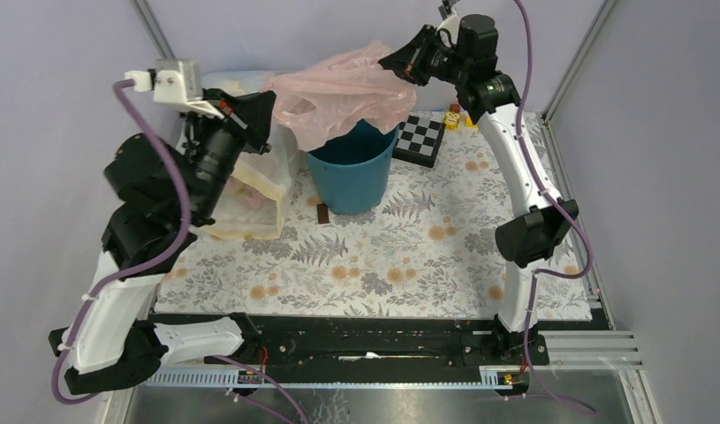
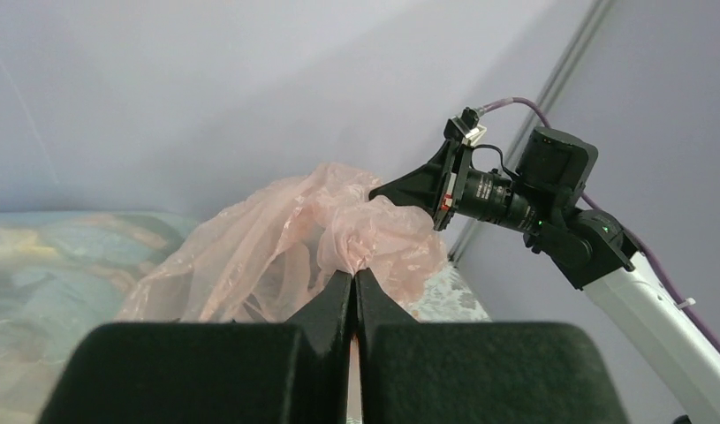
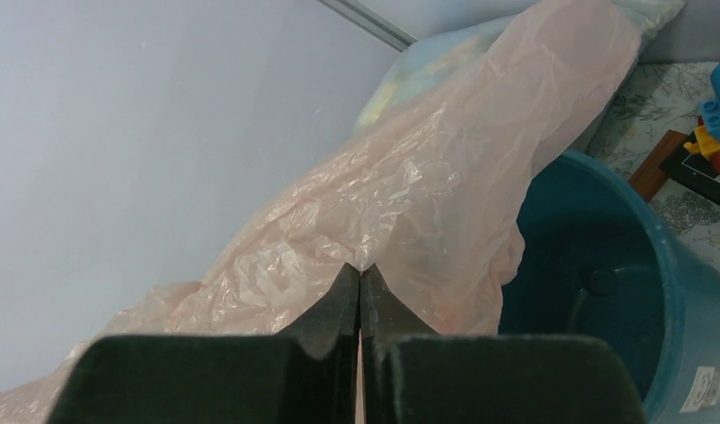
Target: Put the trash bags into the trash bin
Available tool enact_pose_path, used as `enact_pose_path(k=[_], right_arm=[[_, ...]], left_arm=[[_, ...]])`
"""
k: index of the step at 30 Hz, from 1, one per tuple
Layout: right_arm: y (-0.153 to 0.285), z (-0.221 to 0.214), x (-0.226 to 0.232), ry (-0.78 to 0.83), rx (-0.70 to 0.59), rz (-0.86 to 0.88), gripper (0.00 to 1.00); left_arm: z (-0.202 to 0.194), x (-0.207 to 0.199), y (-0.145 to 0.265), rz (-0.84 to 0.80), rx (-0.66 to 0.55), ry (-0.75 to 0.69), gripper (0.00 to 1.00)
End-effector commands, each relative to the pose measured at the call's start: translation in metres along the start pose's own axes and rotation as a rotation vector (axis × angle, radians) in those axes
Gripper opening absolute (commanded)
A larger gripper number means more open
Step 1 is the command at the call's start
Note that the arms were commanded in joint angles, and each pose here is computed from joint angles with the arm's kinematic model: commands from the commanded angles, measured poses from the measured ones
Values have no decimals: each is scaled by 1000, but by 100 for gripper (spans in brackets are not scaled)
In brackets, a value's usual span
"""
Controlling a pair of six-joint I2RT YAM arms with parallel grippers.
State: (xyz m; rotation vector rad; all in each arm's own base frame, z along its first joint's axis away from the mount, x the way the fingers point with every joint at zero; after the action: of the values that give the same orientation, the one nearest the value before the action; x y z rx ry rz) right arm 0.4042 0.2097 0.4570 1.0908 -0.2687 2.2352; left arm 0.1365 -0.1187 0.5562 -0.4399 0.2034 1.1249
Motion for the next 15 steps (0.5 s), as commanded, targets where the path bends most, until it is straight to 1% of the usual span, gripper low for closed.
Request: enact_pose_path(k=[1,2,4,5,6,7,8,9,10,15], right_arm=[[-26,-9,-10,10,41,72,0],[-32,-14,-15,10,67,74,1],[-41,-23,-23,21,108,81,7],[-41,-26,-25,47,118,80,15],[-41,-28,-25,73,125,75,27],[-39,-29,-26,94,125,52,42],[-35,-27,-25,123,112,27,54],[-31,-25,-23,152,98,-3,61],[-25,-21,-18,188,78,-24,66],[5,-9,5,310,3,-99,78]], left_arm=[[-7,3,-19,97,-59,-41,0],[-11,3,-22,110,-58,-46,0],[-21,6,-28,144,-50,-59,0],[-23,7,-29,159,-52,-60,0],[-27,7,-32,171,-49,-66,0],[-30,7,-34,178,-47,-68,0],[-33,7,-36,180,-45,-71,0],[-37,7,-39,180,-41,-76,0],[-39,6,-42,180,-38,-82,0],[-57,2,-60,187,3,-127,0]])
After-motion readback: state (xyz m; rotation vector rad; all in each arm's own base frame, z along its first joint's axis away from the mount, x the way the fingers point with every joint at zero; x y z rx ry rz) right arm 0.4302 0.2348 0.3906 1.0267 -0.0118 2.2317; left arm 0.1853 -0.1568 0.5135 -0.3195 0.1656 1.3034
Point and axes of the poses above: each gripper's point midway between its finger pads, its own y axis back along the fingers, its own x axis along the line the jaws close on, z = x × y, the point moved 10 cm from there along y, back along the fingers, and after that the axes turned 4 degrees about y, right-handed, at the moved point
